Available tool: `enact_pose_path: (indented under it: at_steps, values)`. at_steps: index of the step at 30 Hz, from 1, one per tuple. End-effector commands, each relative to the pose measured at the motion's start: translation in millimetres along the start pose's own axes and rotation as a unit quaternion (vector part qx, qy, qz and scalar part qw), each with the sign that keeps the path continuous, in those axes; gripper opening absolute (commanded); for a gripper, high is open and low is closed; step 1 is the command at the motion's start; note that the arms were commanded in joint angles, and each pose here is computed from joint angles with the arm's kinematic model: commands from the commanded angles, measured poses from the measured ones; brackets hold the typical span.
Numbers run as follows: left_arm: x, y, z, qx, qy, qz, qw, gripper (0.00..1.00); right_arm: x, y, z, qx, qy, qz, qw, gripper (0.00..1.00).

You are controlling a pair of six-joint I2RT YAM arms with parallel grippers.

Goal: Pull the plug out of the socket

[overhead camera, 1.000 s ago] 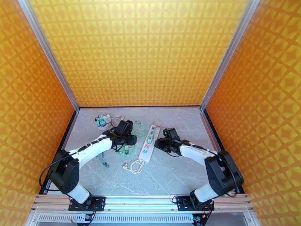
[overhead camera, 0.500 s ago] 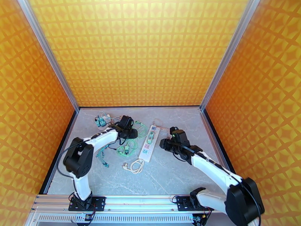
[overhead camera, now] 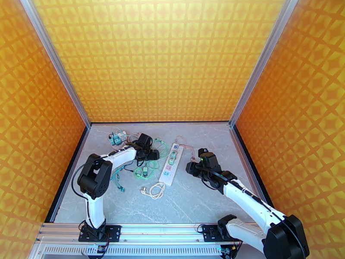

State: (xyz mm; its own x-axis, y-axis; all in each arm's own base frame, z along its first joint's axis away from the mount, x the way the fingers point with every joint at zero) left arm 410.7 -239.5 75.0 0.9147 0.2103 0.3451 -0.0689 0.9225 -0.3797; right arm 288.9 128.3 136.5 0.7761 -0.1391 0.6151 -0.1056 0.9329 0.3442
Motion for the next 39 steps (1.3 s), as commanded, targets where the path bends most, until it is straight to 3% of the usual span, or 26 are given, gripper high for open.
enact_pose_path:
  at_steps: [1,11,21,28,39]
  values:
    - [13.5,-14.1,38.3,-0.025,-0.022,-0.007,0.999,0.96,7.3,7.6,1.9,-0.001,-0.009,0.012,1.0,0.49]
    - [7.6,-15.0,82.3,-0.042,-0.044,-0.007,0.998,0.99,10.7,48.6,-19.1,-0.006,0.015,0.045,0.999,0.49]
    - [0.1,-2.5,129.1,-0.076,-0.101,0.01,0.992,0.99,27.7,80.4,-56.8,-0.069,0.026,0.034,0.997,0.52]
    - [-23.5,9.6,149.9,-0.089,-0.102,-0.003,0.991,0.99,32.9,78.7,-86.8,-0.137,0.051,-0.006,0.989,0.51]
    - [-52.9,13.0,160.3,-0.125,-0.083,-0.018,0.988,0.96,16.9,71.6,-131.1,-0.192,0.112,0.003,0.975,0.44]
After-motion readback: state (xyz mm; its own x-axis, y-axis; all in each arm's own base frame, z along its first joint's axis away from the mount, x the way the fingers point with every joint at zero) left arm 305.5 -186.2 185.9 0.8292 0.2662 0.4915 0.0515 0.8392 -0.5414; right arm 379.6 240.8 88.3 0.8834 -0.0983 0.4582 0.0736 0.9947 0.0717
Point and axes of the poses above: each hand's point on the last joint's axis, 136 mm out from that joint toward the fingers, its own z axis back along the fingers, its own y axis along the line the jaws close on, x = y × z, the point moved 1 cm from there along z, back along the fingers, and after that the axes turned 10 degrees about z, right-handed, at the moved point
